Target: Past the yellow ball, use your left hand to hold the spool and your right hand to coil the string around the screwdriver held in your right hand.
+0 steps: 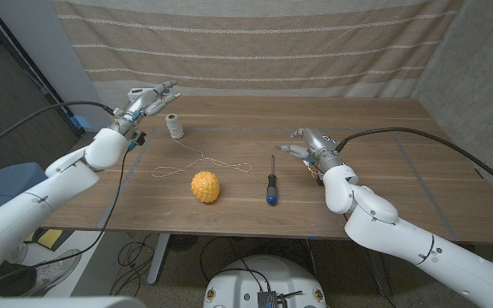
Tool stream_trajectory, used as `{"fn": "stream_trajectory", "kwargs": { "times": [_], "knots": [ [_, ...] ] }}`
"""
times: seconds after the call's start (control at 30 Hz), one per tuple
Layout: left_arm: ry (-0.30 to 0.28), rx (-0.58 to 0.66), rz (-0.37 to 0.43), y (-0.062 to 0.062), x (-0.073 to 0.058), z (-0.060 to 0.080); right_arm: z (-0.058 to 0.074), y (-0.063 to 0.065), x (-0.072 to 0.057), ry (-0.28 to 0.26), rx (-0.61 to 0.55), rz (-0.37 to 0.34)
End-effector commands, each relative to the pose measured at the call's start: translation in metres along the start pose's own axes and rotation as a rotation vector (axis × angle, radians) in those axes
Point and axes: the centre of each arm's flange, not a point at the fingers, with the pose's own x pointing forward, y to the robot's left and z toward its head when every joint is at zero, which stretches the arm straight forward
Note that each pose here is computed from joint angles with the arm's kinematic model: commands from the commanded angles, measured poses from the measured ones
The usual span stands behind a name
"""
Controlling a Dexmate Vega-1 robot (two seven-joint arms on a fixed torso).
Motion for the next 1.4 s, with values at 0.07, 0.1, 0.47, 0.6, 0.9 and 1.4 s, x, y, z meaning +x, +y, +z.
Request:
{"fn": "stream_trajectory", "kwargs": {
  "times": [0.07,0.1,0.47,0.6,0.9,1.4],
  "knots": [
    [-0.019,-0.012,0.01,0.004,0.002,-0.004,0.016,-0.002,-0.003,0.017,-0.103,0.048],
    [-0.022,-0.016,0.011,0.005,0.003,-0.004,0.02,-0.001,-0.004,0.018,-0.123,0.062],
    [-0.045,-0.018,0.026,0.011,0.003,-0.003,0.035,0.005,-0.007,0.03,-0.215,0.139],
    [-0.046,-0.021,0.027,0.012,0.003,-0.004,0.038,0.007,-0.009,0.032,-0.223,0.144],
    [-0.047,-0.027,0.027,0.012,0.004,-0.007,0.047,0.01,-0.015,0.049,-0.246,0.173],
    [-0.067,-0.032,0.023,0.014,0.006,-0.01,0.061,0.026,-0.019,0.082,-0.285,0.267]
  ]
}}
